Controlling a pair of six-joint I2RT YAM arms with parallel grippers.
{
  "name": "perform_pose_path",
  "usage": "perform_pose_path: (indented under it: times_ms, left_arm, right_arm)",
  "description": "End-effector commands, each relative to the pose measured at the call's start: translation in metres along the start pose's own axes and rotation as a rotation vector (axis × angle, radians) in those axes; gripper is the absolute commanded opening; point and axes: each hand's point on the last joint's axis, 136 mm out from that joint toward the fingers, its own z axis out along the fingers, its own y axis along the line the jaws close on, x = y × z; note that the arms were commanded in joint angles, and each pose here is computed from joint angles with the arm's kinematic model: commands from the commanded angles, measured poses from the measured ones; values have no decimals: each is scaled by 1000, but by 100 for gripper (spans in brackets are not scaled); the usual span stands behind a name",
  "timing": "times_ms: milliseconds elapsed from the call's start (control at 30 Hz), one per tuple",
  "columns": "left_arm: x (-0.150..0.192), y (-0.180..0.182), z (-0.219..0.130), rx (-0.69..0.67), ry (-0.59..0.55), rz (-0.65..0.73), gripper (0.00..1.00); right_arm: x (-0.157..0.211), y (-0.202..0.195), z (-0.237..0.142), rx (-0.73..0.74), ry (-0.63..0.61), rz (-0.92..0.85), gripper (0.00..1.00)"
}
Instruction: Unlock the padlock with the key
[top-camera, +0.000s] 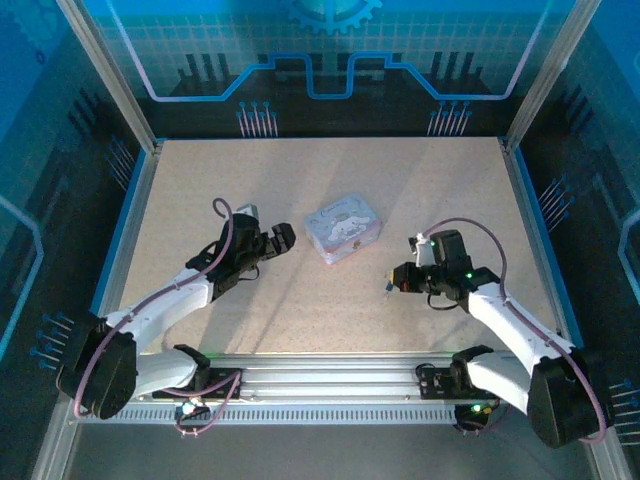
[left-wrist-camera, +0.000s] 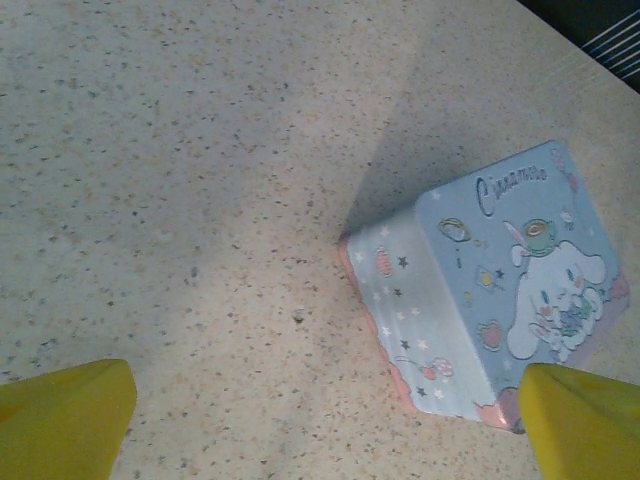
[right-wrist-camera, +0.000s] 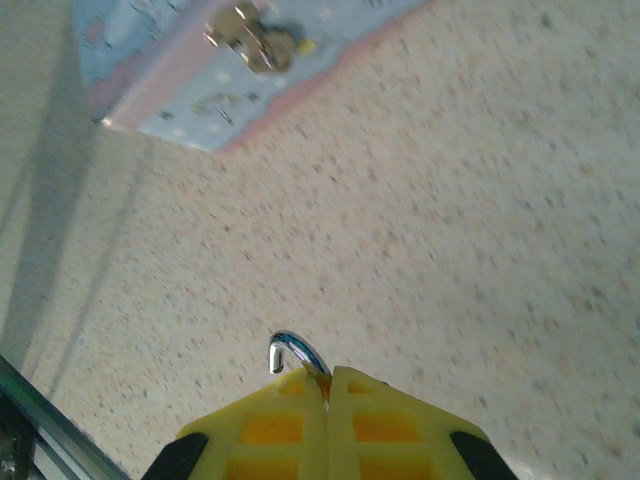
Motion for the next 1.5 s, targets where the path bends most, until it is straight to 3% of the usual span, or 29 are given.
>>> perform_pose_path:
  times_ms: [0, 333, 467, 633, 900, 1000, 1100, 1267, 1467]
  left_arm:
    - [-5, 9, -4, -30, -27, 24, 99]
    - [-5, 16, 0, -50, -24, 27, 99]
    - [-4, 19, 3, -57, -17, 23, 99]
    - [-10, 15, 4, -53, -11, 13, 99]
    - [-36, 7, -10, -48, -79, 14, 99]
    - [-53, 11, -22, -79, -146, 31, 99]
    - [-72, 19, -35, -131, -239, 64, 99]
    - [-95, 38, -49, -226, -390, 139, 99]
    - [-110, 53, -48, -286, -563, 269, 99]
  right_arm:
    - [26, -19, 0, 80, 94, 48, 0]
    - [15, -18, 32, 55, 184, 51, 0]
    - [9, -20, 40, 55, 174, 51, 19]
    - [-1, -21, 35, 67, 134, 27, 32]
    - [-52, -20, -7, 147, -71, -90, 57]
    - [-74, -25, -31, 210, -172, -124, 74]
    - [-94, -35, -54, 276, -280, -137, 98]
    - [-120, -60, -79, 387, -428, -137, 100]
    - [-145, -91, -82, 502, -604, -226, 100]
